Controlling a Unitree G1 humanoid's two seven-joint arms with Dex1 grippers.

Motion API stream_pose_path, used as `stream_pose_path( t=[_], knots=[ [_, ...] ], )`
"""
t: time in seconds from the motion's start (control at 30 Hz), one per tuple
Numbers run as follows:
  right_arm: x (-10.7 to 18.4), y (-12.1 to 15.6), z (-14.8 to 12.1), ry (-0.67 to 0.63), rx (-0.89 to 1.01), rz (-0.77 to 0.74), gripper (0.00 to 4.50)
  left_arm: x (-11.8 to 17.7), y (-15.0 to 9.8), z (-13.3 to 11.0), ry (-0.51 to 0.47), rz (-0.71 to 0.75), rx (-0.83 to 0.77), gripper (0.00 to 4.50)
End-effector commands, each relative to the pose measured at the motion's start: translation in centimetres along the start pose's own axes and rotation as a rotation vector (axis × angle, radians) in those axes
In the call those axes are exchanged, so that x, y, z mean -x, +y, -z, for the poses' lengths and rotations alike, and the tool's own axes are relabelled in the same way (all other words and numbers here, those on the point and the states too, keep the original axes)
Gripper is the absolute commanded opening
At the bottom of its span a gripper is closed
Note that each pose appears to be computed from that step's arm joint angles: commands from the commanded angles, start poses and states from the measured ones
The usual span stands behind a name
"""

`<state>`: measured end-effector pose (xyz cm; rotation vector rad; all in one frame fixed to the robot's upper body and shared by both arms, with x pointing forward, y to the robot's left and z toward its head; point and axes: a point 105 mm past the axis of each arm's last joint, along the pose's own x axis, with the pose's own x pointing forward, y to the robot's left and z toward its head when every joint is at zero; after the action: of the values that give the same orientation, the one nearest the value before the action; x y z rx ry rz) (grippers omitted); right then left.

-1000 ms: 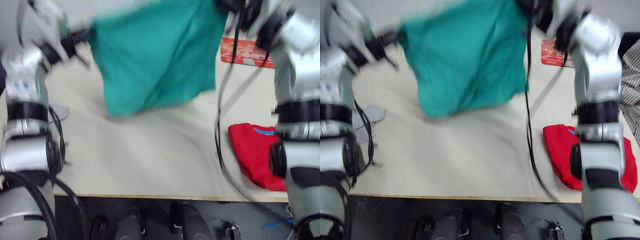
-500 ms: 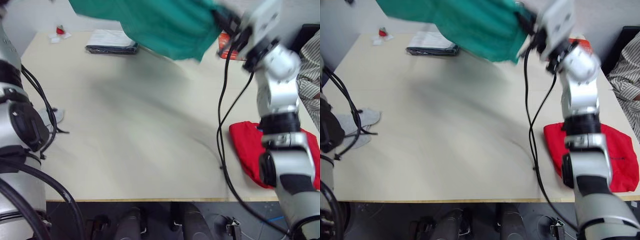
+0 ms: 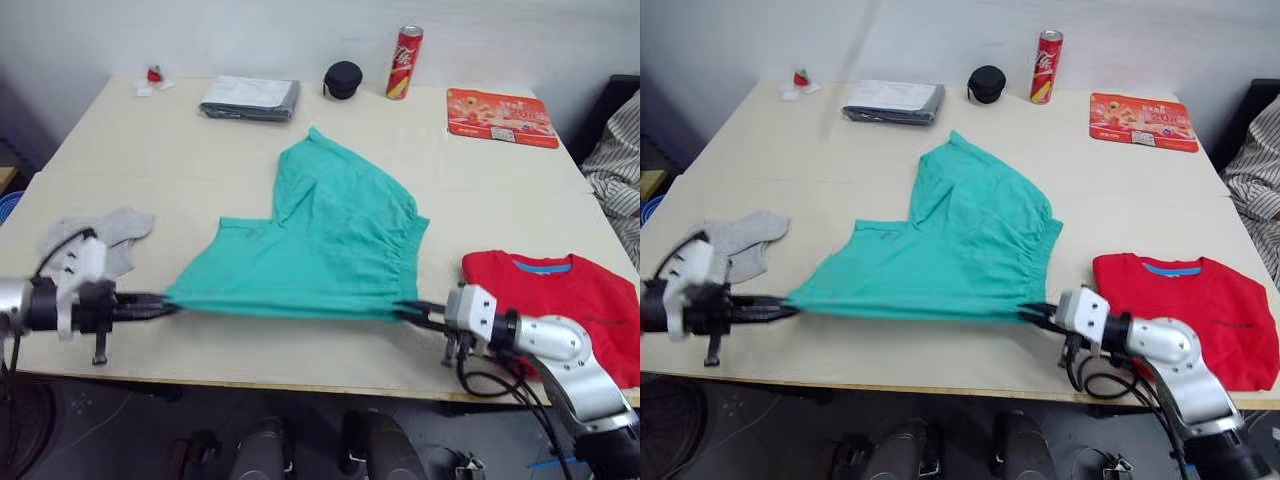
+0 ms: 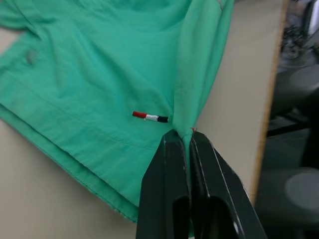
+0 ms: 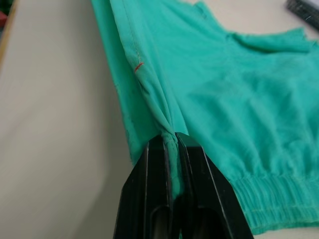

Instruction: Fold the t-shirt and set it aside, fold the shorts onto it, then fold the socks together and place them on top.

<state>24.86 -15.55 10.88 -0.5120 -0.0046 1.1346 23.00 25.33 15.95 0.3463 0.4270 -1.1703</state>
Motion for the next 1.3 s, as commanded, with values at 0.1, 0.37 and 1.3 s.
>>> stream_pose_path(
  t=[0.1,0.37,1.3],
  knots=[
    [3.6,3.5,0.5,0.06,-0.102,-0.141,0.0,0.1,-4.0,1.2,0.09,0.126,0.14,0.02],
    [5.4,5.0,0.9,0.086,-0.192,-0.105,0.0,-0.1,-5.0,1.5,0.144,0.212,0.169,0.02],
    [4.3,-7.6,-0.6,-0.099,-0.424,0.743,0.0,-15.3,14.8,-23.4,-0.206,-0.431,-0.579,0.02]
  ],
)
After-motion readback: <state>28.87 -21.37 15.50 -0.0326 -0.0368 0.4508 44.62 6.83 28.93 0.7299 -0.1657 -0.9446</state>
